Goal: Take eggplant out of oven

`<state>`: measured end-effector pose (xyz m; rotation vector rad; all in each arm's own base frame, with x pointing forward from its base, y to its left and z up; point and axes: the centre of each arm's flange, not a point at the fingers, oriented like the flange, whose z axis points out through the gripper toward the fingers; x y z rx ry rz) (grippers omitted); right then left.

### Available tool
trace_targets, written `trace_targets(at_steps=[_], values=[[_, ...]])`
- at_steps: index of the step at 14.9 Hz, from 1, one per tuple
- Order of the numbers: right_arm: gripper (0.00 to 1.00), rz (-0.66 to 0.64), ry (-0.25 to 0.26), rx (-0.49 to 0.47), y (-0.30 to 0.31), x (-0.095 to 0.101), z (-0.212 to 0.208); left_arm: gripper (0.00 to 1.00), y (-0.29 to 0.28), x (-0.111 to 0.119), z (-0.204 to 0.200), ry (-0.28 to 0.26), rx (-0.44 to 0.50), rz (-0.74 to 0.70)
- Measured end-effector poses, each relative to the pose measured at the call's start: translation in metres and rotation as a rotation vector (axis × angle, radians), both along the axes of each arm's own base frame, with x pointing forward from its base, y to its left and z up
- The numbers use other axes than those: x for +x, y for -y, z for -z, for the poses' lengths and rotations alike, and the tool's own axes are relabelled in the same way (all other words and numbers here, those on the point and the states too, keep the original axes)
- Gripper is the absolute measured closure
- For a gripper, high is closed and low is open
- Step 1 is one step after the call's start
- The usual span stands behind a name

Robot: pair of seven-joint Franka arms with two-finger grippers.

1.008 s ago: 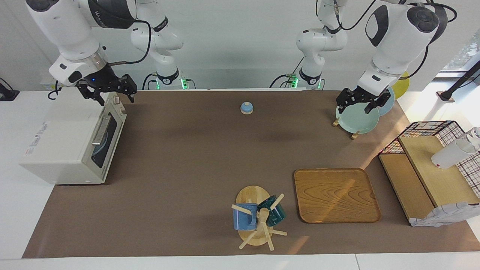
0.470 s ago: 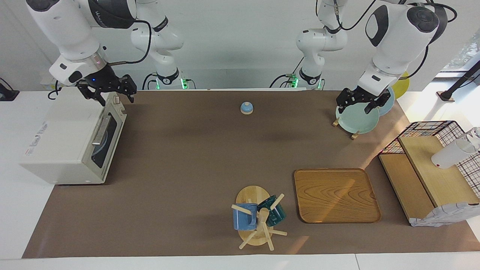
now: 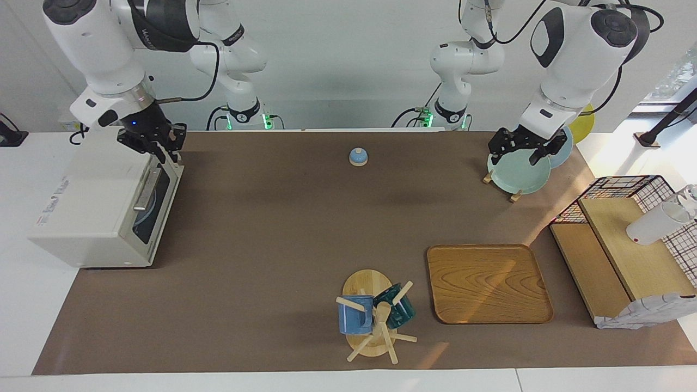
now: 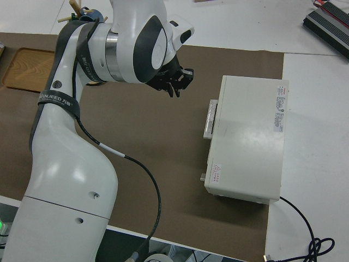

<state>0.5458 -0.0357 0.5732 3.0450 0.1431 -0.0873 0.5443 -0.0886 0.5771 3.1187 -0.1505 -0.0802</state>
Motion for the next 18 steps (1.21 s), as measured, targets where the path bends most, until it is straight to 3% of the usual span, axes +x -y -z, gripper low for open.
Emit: trace_targets(at_steps=[1, 5, 14, 18], values=[[0.99, 0.048, -0.006, -0.036, 0.008, 0.000, 0.013, 0.00, 0.000, 0.000, 0.000, 0.000, 0.000, 0.000], [0.99, 0.100, -0.020, -0.168, 0.020, -0.001, 0.054, 0.00, 0.000, 0.000, 0.000, 0.000, 0.000, 0.000], [0.99, 0.110, -0.046, -0.232, 0.046, -0.009, 0.099, 0.00, 0.000, 0.000, 0.000, 0.000, 0.000, 0.000], [0.99, 0.104, -0.028, -0.227, 0.047, -0.011, 0.107, 0.00, 0.000, 0.000, 0.000, 0.000, 0.000, 0.000]])
